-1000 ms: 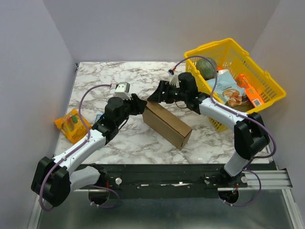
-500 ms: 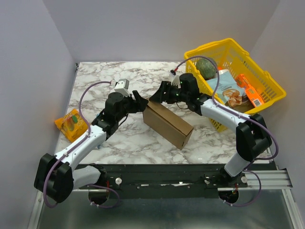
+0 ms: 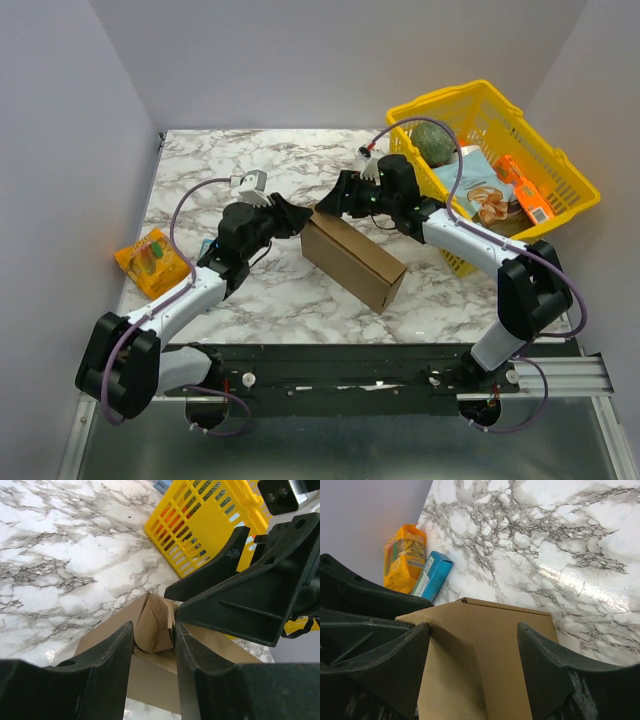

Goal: Fold the paper box

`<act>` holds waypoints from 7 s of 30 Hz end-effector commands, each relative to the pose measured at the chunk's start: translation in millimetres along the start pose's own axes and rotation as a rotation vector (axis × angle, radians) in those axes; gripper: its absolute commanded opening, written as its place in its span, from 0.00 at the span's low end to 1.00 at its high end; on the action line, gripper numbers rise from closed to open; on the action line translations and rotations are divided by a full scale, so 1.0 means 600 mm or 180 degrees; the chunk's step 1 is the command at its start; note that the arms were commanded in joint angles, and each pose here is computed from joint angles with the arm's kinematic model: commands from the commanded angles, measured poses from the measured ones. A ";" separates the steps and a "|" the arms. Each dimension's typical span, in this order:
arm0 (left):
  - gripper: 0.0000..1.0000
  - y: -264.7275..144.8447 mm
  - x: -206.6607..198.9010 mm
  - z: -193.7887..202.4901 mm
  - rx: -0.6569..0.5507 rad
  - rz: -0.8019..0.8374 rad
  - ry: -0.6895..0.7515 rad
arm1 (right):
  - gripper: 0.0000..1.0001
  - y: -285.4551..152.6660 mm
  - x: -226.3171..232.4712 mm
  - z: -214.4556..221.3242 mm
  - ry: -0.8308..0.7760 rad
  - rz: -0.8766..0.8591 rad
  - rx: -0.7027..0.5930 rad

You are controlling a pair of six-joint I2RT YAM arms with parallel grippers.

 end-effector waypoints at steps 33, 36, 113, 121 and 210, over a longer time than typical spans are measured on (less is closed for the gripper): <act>0.15 -0.112 0.226 0.251 0.1565 -0.1847 -0.0062 | 0.47 0.049 -0.049 0.113 -0.0608 0.0619 0.1321; 0.15 -0.114 0.228 0.257 0.1584 -0.1846 -0.0063 | 0.46 0.045 -0.051 0.118 -0.0656 0.0686 0.1368; 0.32 -0.065 0.258 0.275 0.1306 -0.1910 0.0024 | 0.70 -0.374 0.026 0.206 -0.0218 0.1297 0.0308; 0.32 -0.063 0.256 0.273 0.1298 -0.1905 0.0031 | 0.70 -0.398 0.034 0.217 -0.0084 0.1237 0.0266; 0.99 -0.161 -0.012 -0.090 -0.0176 -0.0623 0.1030 | 1.00 -0.384 -0.014 -0.044 -0.1265 0.1347 -0.1340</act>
Point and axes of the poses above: each gripper's point midway between its finger pads, its own y axis out along the fingers, its own x axis along the line the jaws close on, z = x × y, the point moved 6 cm from there along -y, back along the fingers, and after that the axes turned 12 degrees about -y, right-handed, at the moved point
